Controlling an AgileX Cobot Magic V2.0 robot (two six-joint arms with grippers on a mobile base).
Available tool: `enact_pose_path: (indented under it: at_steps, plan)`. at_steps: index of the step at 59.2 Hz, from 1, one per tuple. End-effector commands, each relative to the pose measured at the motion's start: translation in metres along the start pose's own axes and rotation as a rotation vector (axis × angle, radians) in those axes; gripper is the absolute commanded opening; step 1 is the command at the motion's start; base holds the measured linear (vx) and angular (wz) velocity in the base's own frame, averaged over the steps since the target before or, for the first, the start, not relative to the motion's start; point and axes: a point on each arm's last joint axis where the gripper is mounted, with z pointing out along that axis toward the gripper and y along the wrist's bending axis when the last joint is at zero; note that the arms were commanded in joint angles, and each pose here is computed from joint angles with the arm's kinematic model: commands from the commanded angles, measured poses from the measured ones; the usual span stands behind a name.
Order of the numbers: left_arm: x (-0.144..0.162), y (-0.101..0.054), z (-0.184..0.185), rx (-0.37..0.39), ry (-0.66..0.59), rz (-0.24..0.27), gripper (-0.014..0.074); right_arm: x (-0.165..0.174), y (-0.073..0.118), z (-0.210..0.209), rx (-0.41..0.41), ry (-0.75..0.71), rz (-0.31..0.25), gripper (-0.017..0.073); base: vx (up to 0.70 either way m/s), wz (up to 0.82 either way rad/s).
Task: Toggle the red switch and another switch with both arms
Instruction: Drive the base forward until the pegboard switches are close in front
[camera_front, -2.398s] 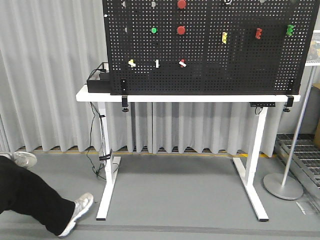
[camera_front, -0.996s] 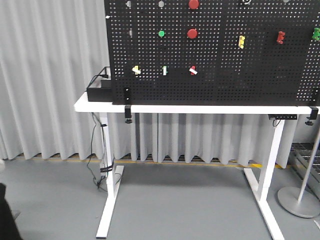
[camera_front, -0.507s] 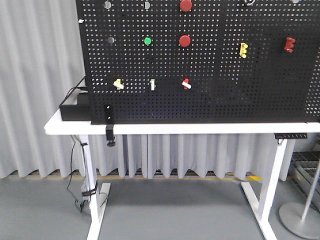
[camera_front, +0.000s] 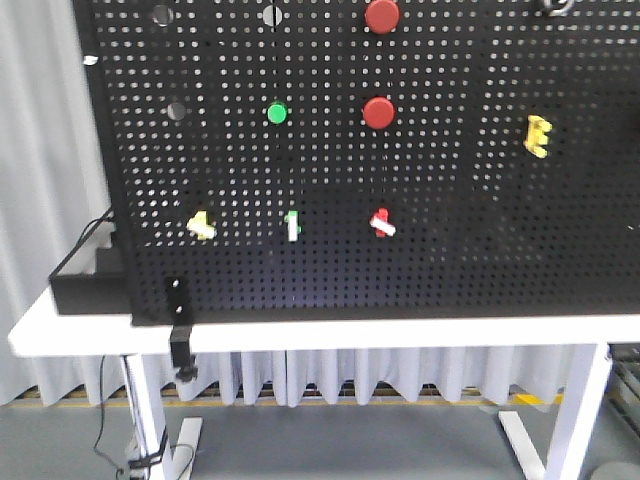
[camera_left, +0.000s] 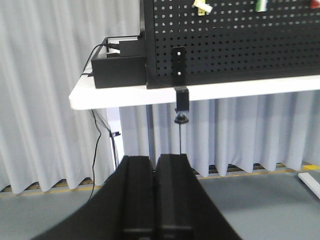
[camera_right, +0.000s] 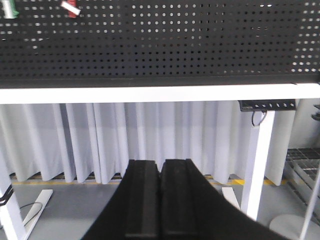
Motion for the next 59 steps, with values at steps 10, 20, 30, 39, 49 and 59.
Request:
enact_pose_path:
  at_steps: [10, 20, 30, 39, 49, 59]
  plan:
    - [-0.0009, -0.0002, 0.0002, 0.000, -0.066, -0.009, 0.0002, -0.0062, 0.0001, -0.0005, 0.002, -0.083, -0.014, -0.0006, 0.39, -0.02]
    - [-0.0009, -0.0002, 0.0002, 0.000, -0.066, -0.009, 0.0002, -0.0062, 0.0001, -0.0005, 0.002, -0.083, -0.014, -0.0006, 0.34, 0.00]
    - [-0.0009, -0.0002, 0.0002, 0.000, -0.066, -0.009, 0.0002, -0.0062, 0.0001, -0.0005, 0.002, -0.083, -0.014, -0.0006, 0.29, 0.02]
    - [-0.0009, -0.0002, 0.0002, 0.000, -0.066, -0.009, 0.0002, -0.0062, 0.0001, -0.0005, 0.002, -0.083, -0.014, -0.0006, 0.24, 0.03]
    - [-0.0009, -0.0002, 0.0002, 0.000, -0.066, -0.009, 0.0002, -0.0062, 0.0001, -0.0005, 0.002, -0.083, -0.014, -0.0006, 0.18, 0.02]
    - [-0.0009, -0.0002, 0.0002, 0.000, -0.066, -0.009, 0.0002, -0.0062, 0.0001, -0.0005, 0.002, -0.083, -0.014, -0.0006, 0.13, 0.01]
